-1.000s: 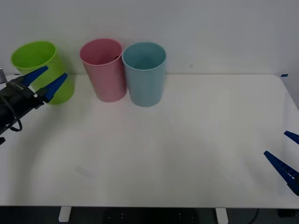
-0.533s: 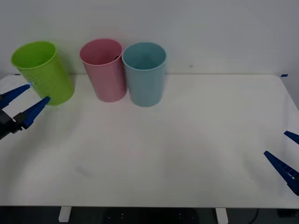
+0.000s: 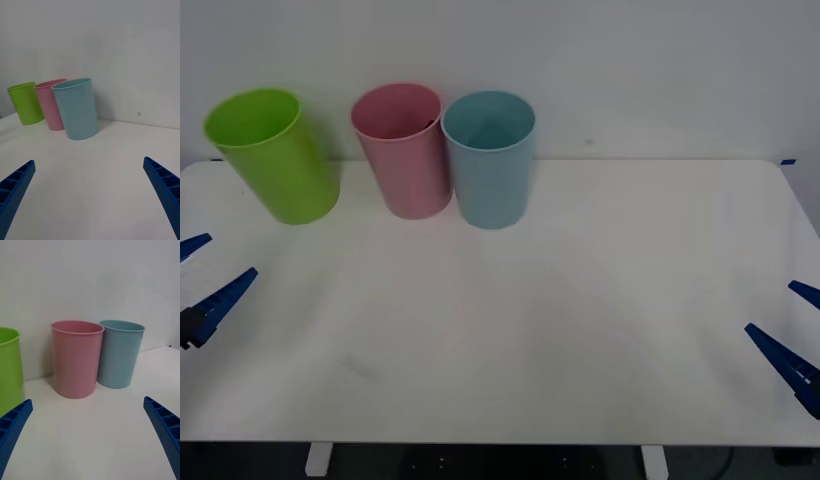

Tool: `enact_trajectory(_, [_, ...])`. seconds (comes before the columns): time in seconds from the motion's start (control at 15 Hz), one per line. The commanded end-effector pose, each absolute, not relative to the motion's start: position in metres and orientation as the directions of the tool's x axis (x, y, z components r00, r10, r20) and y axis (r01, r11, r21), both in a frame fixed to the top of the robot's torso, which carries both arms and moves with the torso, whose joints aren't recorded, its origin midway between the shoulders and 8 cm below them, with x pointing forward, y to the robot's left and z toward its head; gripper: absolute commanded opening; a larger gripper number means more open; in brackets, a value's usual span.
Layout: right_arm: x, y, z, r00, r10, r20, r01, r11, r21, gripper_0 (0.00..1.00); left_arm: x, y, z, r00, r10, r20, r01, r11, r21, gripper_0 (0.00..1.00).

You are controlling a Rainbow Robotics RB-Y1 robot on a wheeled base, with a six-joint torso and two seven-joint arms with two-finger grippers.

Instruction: Grasp the object on the table and drop it into the matching bin: aluminum can to the light blue bin, PET bottle to the pink bin.

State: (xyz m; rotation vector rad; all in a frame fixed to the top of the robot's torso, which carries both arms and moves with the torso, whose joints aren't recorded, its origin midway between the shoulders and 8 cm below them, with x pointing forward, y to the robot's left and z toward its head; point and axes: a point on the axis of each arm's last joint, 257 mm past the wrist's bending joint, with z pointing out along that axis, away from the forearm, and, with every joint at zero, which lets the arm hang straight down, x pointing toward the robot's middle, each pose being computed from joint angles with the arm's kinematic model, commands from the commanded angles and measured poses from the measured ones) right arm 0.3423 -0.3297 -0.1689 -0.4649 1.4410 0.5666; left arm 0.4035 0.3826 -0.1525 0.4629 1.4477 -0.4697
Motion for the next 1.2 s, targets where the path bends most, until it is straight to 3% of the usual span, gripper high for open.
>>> enact_trajectory(0.07, [0.342, -0.330, -0.169, 0.041, 0.082, -0.996, -0.618, 0.785, 0.039, 1.00, 0.378, 0.388, -0.156, 0.053, -0.006, -0.999, 0.563, 0.826, 0.025, 1.00])
enact_trajectory(1.2, [0.342, -0.330, -0.169, 0.041, 0.082, -0.996, -0.618, 0.785, 0.039, 1.00, 0.327, 0.394, -0.180, -0.032, -0.020, -0.999, 0.571, 0.820, -0.035, 1.00])
